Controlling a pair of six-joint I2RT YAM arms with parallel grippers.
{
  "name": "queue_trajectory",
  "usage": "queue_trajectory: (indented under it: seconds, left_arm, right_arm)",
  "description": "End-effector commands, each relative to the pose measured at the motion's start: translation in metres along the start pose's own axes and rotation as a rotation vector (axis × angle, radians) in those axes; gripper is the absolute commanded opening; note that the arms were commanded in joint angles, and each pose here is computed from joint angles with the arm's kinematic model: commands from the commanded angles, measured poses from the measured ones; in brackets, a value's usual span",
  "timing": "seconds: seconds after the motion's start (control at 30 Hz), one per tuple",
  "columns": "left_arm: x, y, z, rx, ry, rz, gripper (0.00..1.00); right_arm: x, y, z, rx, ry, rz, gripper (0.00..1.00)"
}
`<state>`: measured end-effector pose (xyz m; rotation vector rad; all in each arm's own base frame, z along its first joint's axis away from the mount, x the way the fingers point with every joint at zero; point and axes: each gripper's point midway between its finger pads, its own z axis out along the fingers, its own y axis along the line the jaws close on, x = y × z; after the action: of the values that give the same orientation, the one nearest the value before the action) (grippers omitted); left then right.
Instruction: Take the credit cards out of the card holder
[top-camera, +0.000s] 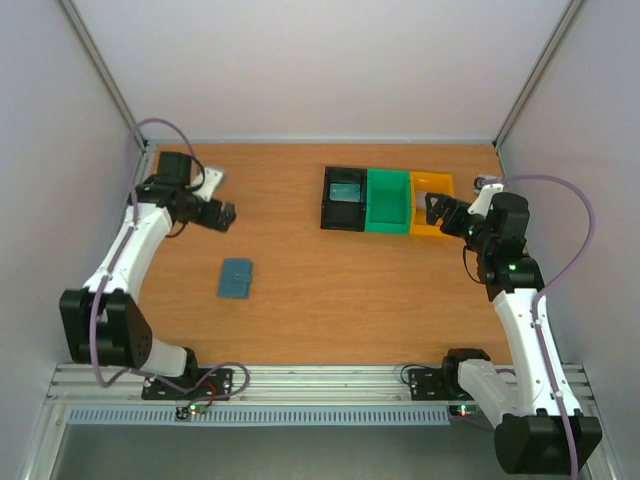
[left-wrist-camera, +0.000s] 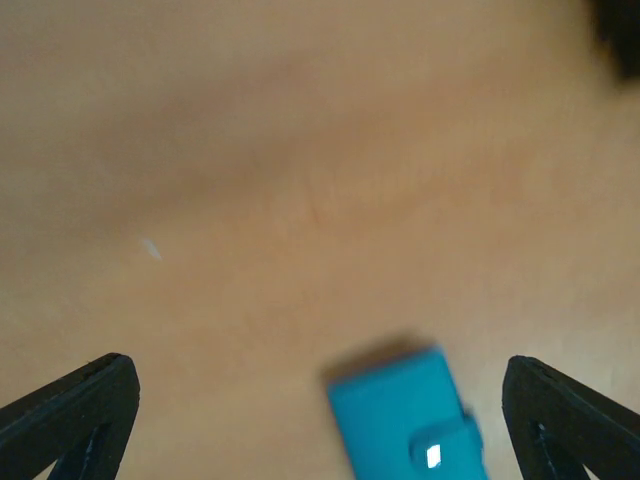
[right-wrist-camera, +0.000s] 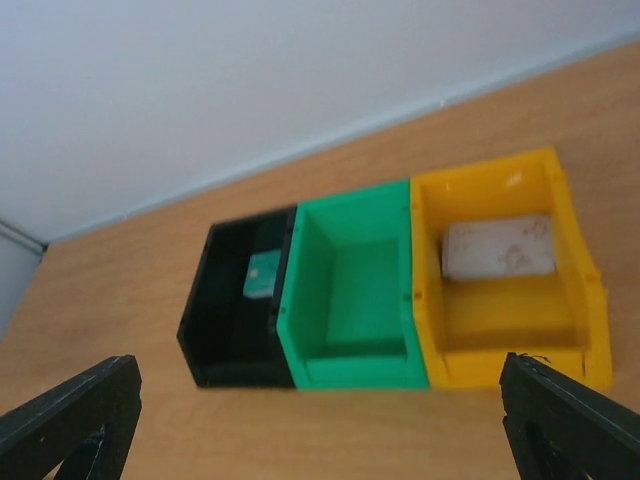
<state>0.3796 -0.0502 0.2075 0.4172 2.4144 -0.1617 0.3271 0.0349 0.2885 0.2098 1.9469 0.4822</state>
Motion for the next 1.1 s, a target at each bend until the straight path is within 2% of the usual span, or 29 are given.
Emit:
queue_trajectory:
  seconds: [0.0,0.1,0.2,0.27,0.33,0.5,0.7,0.93,1.07]
  left_arm:
    - [0.134,-0.028,0.022,0.173,0.546,-0.009,0.99]
    - [0.161,-0.027,0.041,0.184,0.653,-0.032,0.99]
    - [0.169,-0.028,0.057,0.203,0.685,-0.063,0.96]
    - [0.170,-0.033,0.071,0.244,0.699,-0.101,0.92]
    - [0.171,-0.042,0.082,0.305,0.727,-0.144,0.81]
    - [0.183,-0.052,0.095,0.309,0.782,-0.124,0.74]
    - [0.180,-0.081,0.103,0.366,0.789,-0.063,0.54]
    - [0.183,-0.107,0.098,0.422,0.800,-0.005,0.36]
    - [0.188,-0.115,0.095,0.455,0.800,-0.011,0.16]
  right_arm:
    - [0.040,0.001,-0.011,-0.001,0.164,0.068,0.98]
    - [0.055,0.005,-0.015,-0.012,0.206,0.066,0.98]
    - [0.069,0.017,-0.017,-0.056,0.255,0.051,0.98]
    - [0.073,0.021,-0.018,-0.068,0.272,0.044,0.97]
    - [0.075,0.024,-0.020,-0.077,0.285,0.036,0.96]
    - [0.069,0.033,-0.031,-0.100,0.258,0.006,0.95]
    - [0.065,0.035,-0.038,-0.095,0.227,0.009,0.93]
    - [0.089,0.041,-0.031,-0.082,0.299,-0.017,0.92]
    - [0.108,0.052,-0.023,-0.083,0.362,-0.058,0.92]
